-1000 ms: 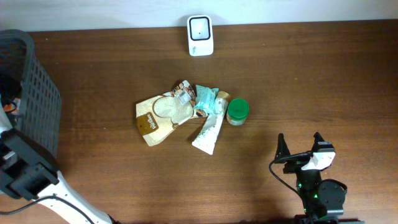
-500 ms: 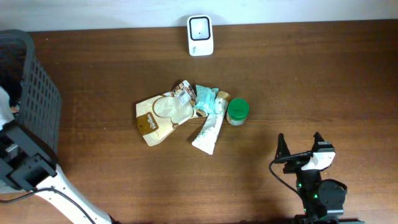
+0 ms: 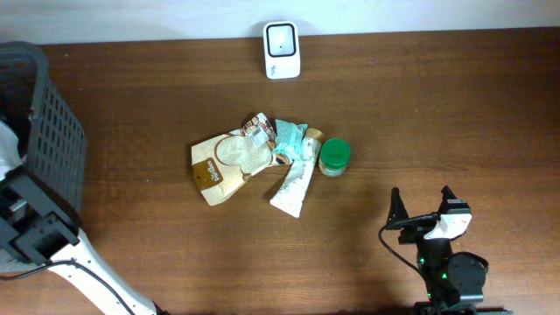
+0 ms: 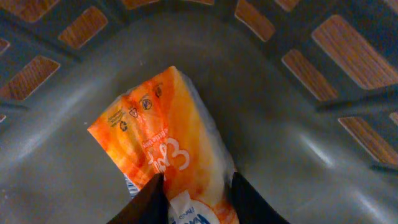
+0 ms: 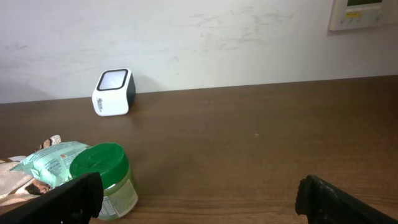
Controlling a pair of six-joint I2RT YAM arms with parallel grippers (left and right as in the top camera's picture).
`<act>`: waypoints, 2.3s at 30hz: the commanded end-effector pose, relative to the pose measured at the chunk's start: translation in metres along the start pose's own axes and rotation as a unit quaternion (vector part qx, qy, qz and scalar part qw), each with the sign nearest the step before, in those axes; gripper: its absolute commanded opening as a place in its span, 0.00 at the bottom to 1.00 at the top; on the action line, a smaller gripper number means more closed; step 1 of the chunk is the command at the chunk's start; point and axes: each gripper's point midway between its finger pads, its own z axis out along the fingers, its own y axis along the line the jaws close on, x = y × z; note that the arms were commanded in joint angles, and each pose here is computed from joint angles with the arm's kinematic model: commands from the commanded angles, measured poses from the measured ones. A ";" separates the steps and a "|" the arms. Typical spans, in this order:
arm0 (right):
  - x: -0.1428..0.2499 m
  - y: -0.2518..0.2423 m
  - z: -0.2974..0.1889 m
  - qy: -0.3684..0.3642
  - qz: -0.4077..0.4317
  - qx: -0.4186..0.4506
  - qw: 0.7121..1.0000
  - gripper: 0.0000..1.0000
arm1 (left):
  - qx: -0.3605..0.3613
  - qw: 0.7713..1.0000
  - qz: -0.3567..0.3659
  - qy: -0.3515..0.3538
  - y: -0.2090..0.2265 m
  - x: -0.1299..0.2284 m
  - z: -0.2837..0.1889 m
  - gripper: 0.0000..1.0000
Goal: Scan the item barcode
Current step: 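Reach the left gripper into the basket and grasp the orange tissue pack, then carry the tissue pack past the scanner and drop it right of the jar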
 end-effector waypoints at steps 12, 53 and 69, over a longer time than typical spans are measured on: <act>0.003 0.003 0.000 0.001 0.003 -0.007 1.000 0.98 | 0.012 1.000 -0.004 -0.024 0.006 -0.021 -0.069 0.00; 0.003 0.003 0.000 0.001 0.003 -0.007 1.000 0.98 | 0.383 0.802 0.455 0.056 -0.361 0.334 -0.387 0.00; 0.003 0.003 0.000 0.001 0.003 -0.007 1.000 0.98 | 0.316 0.720 0.617 -0.024 -0.389 0.474 -0.403 0.00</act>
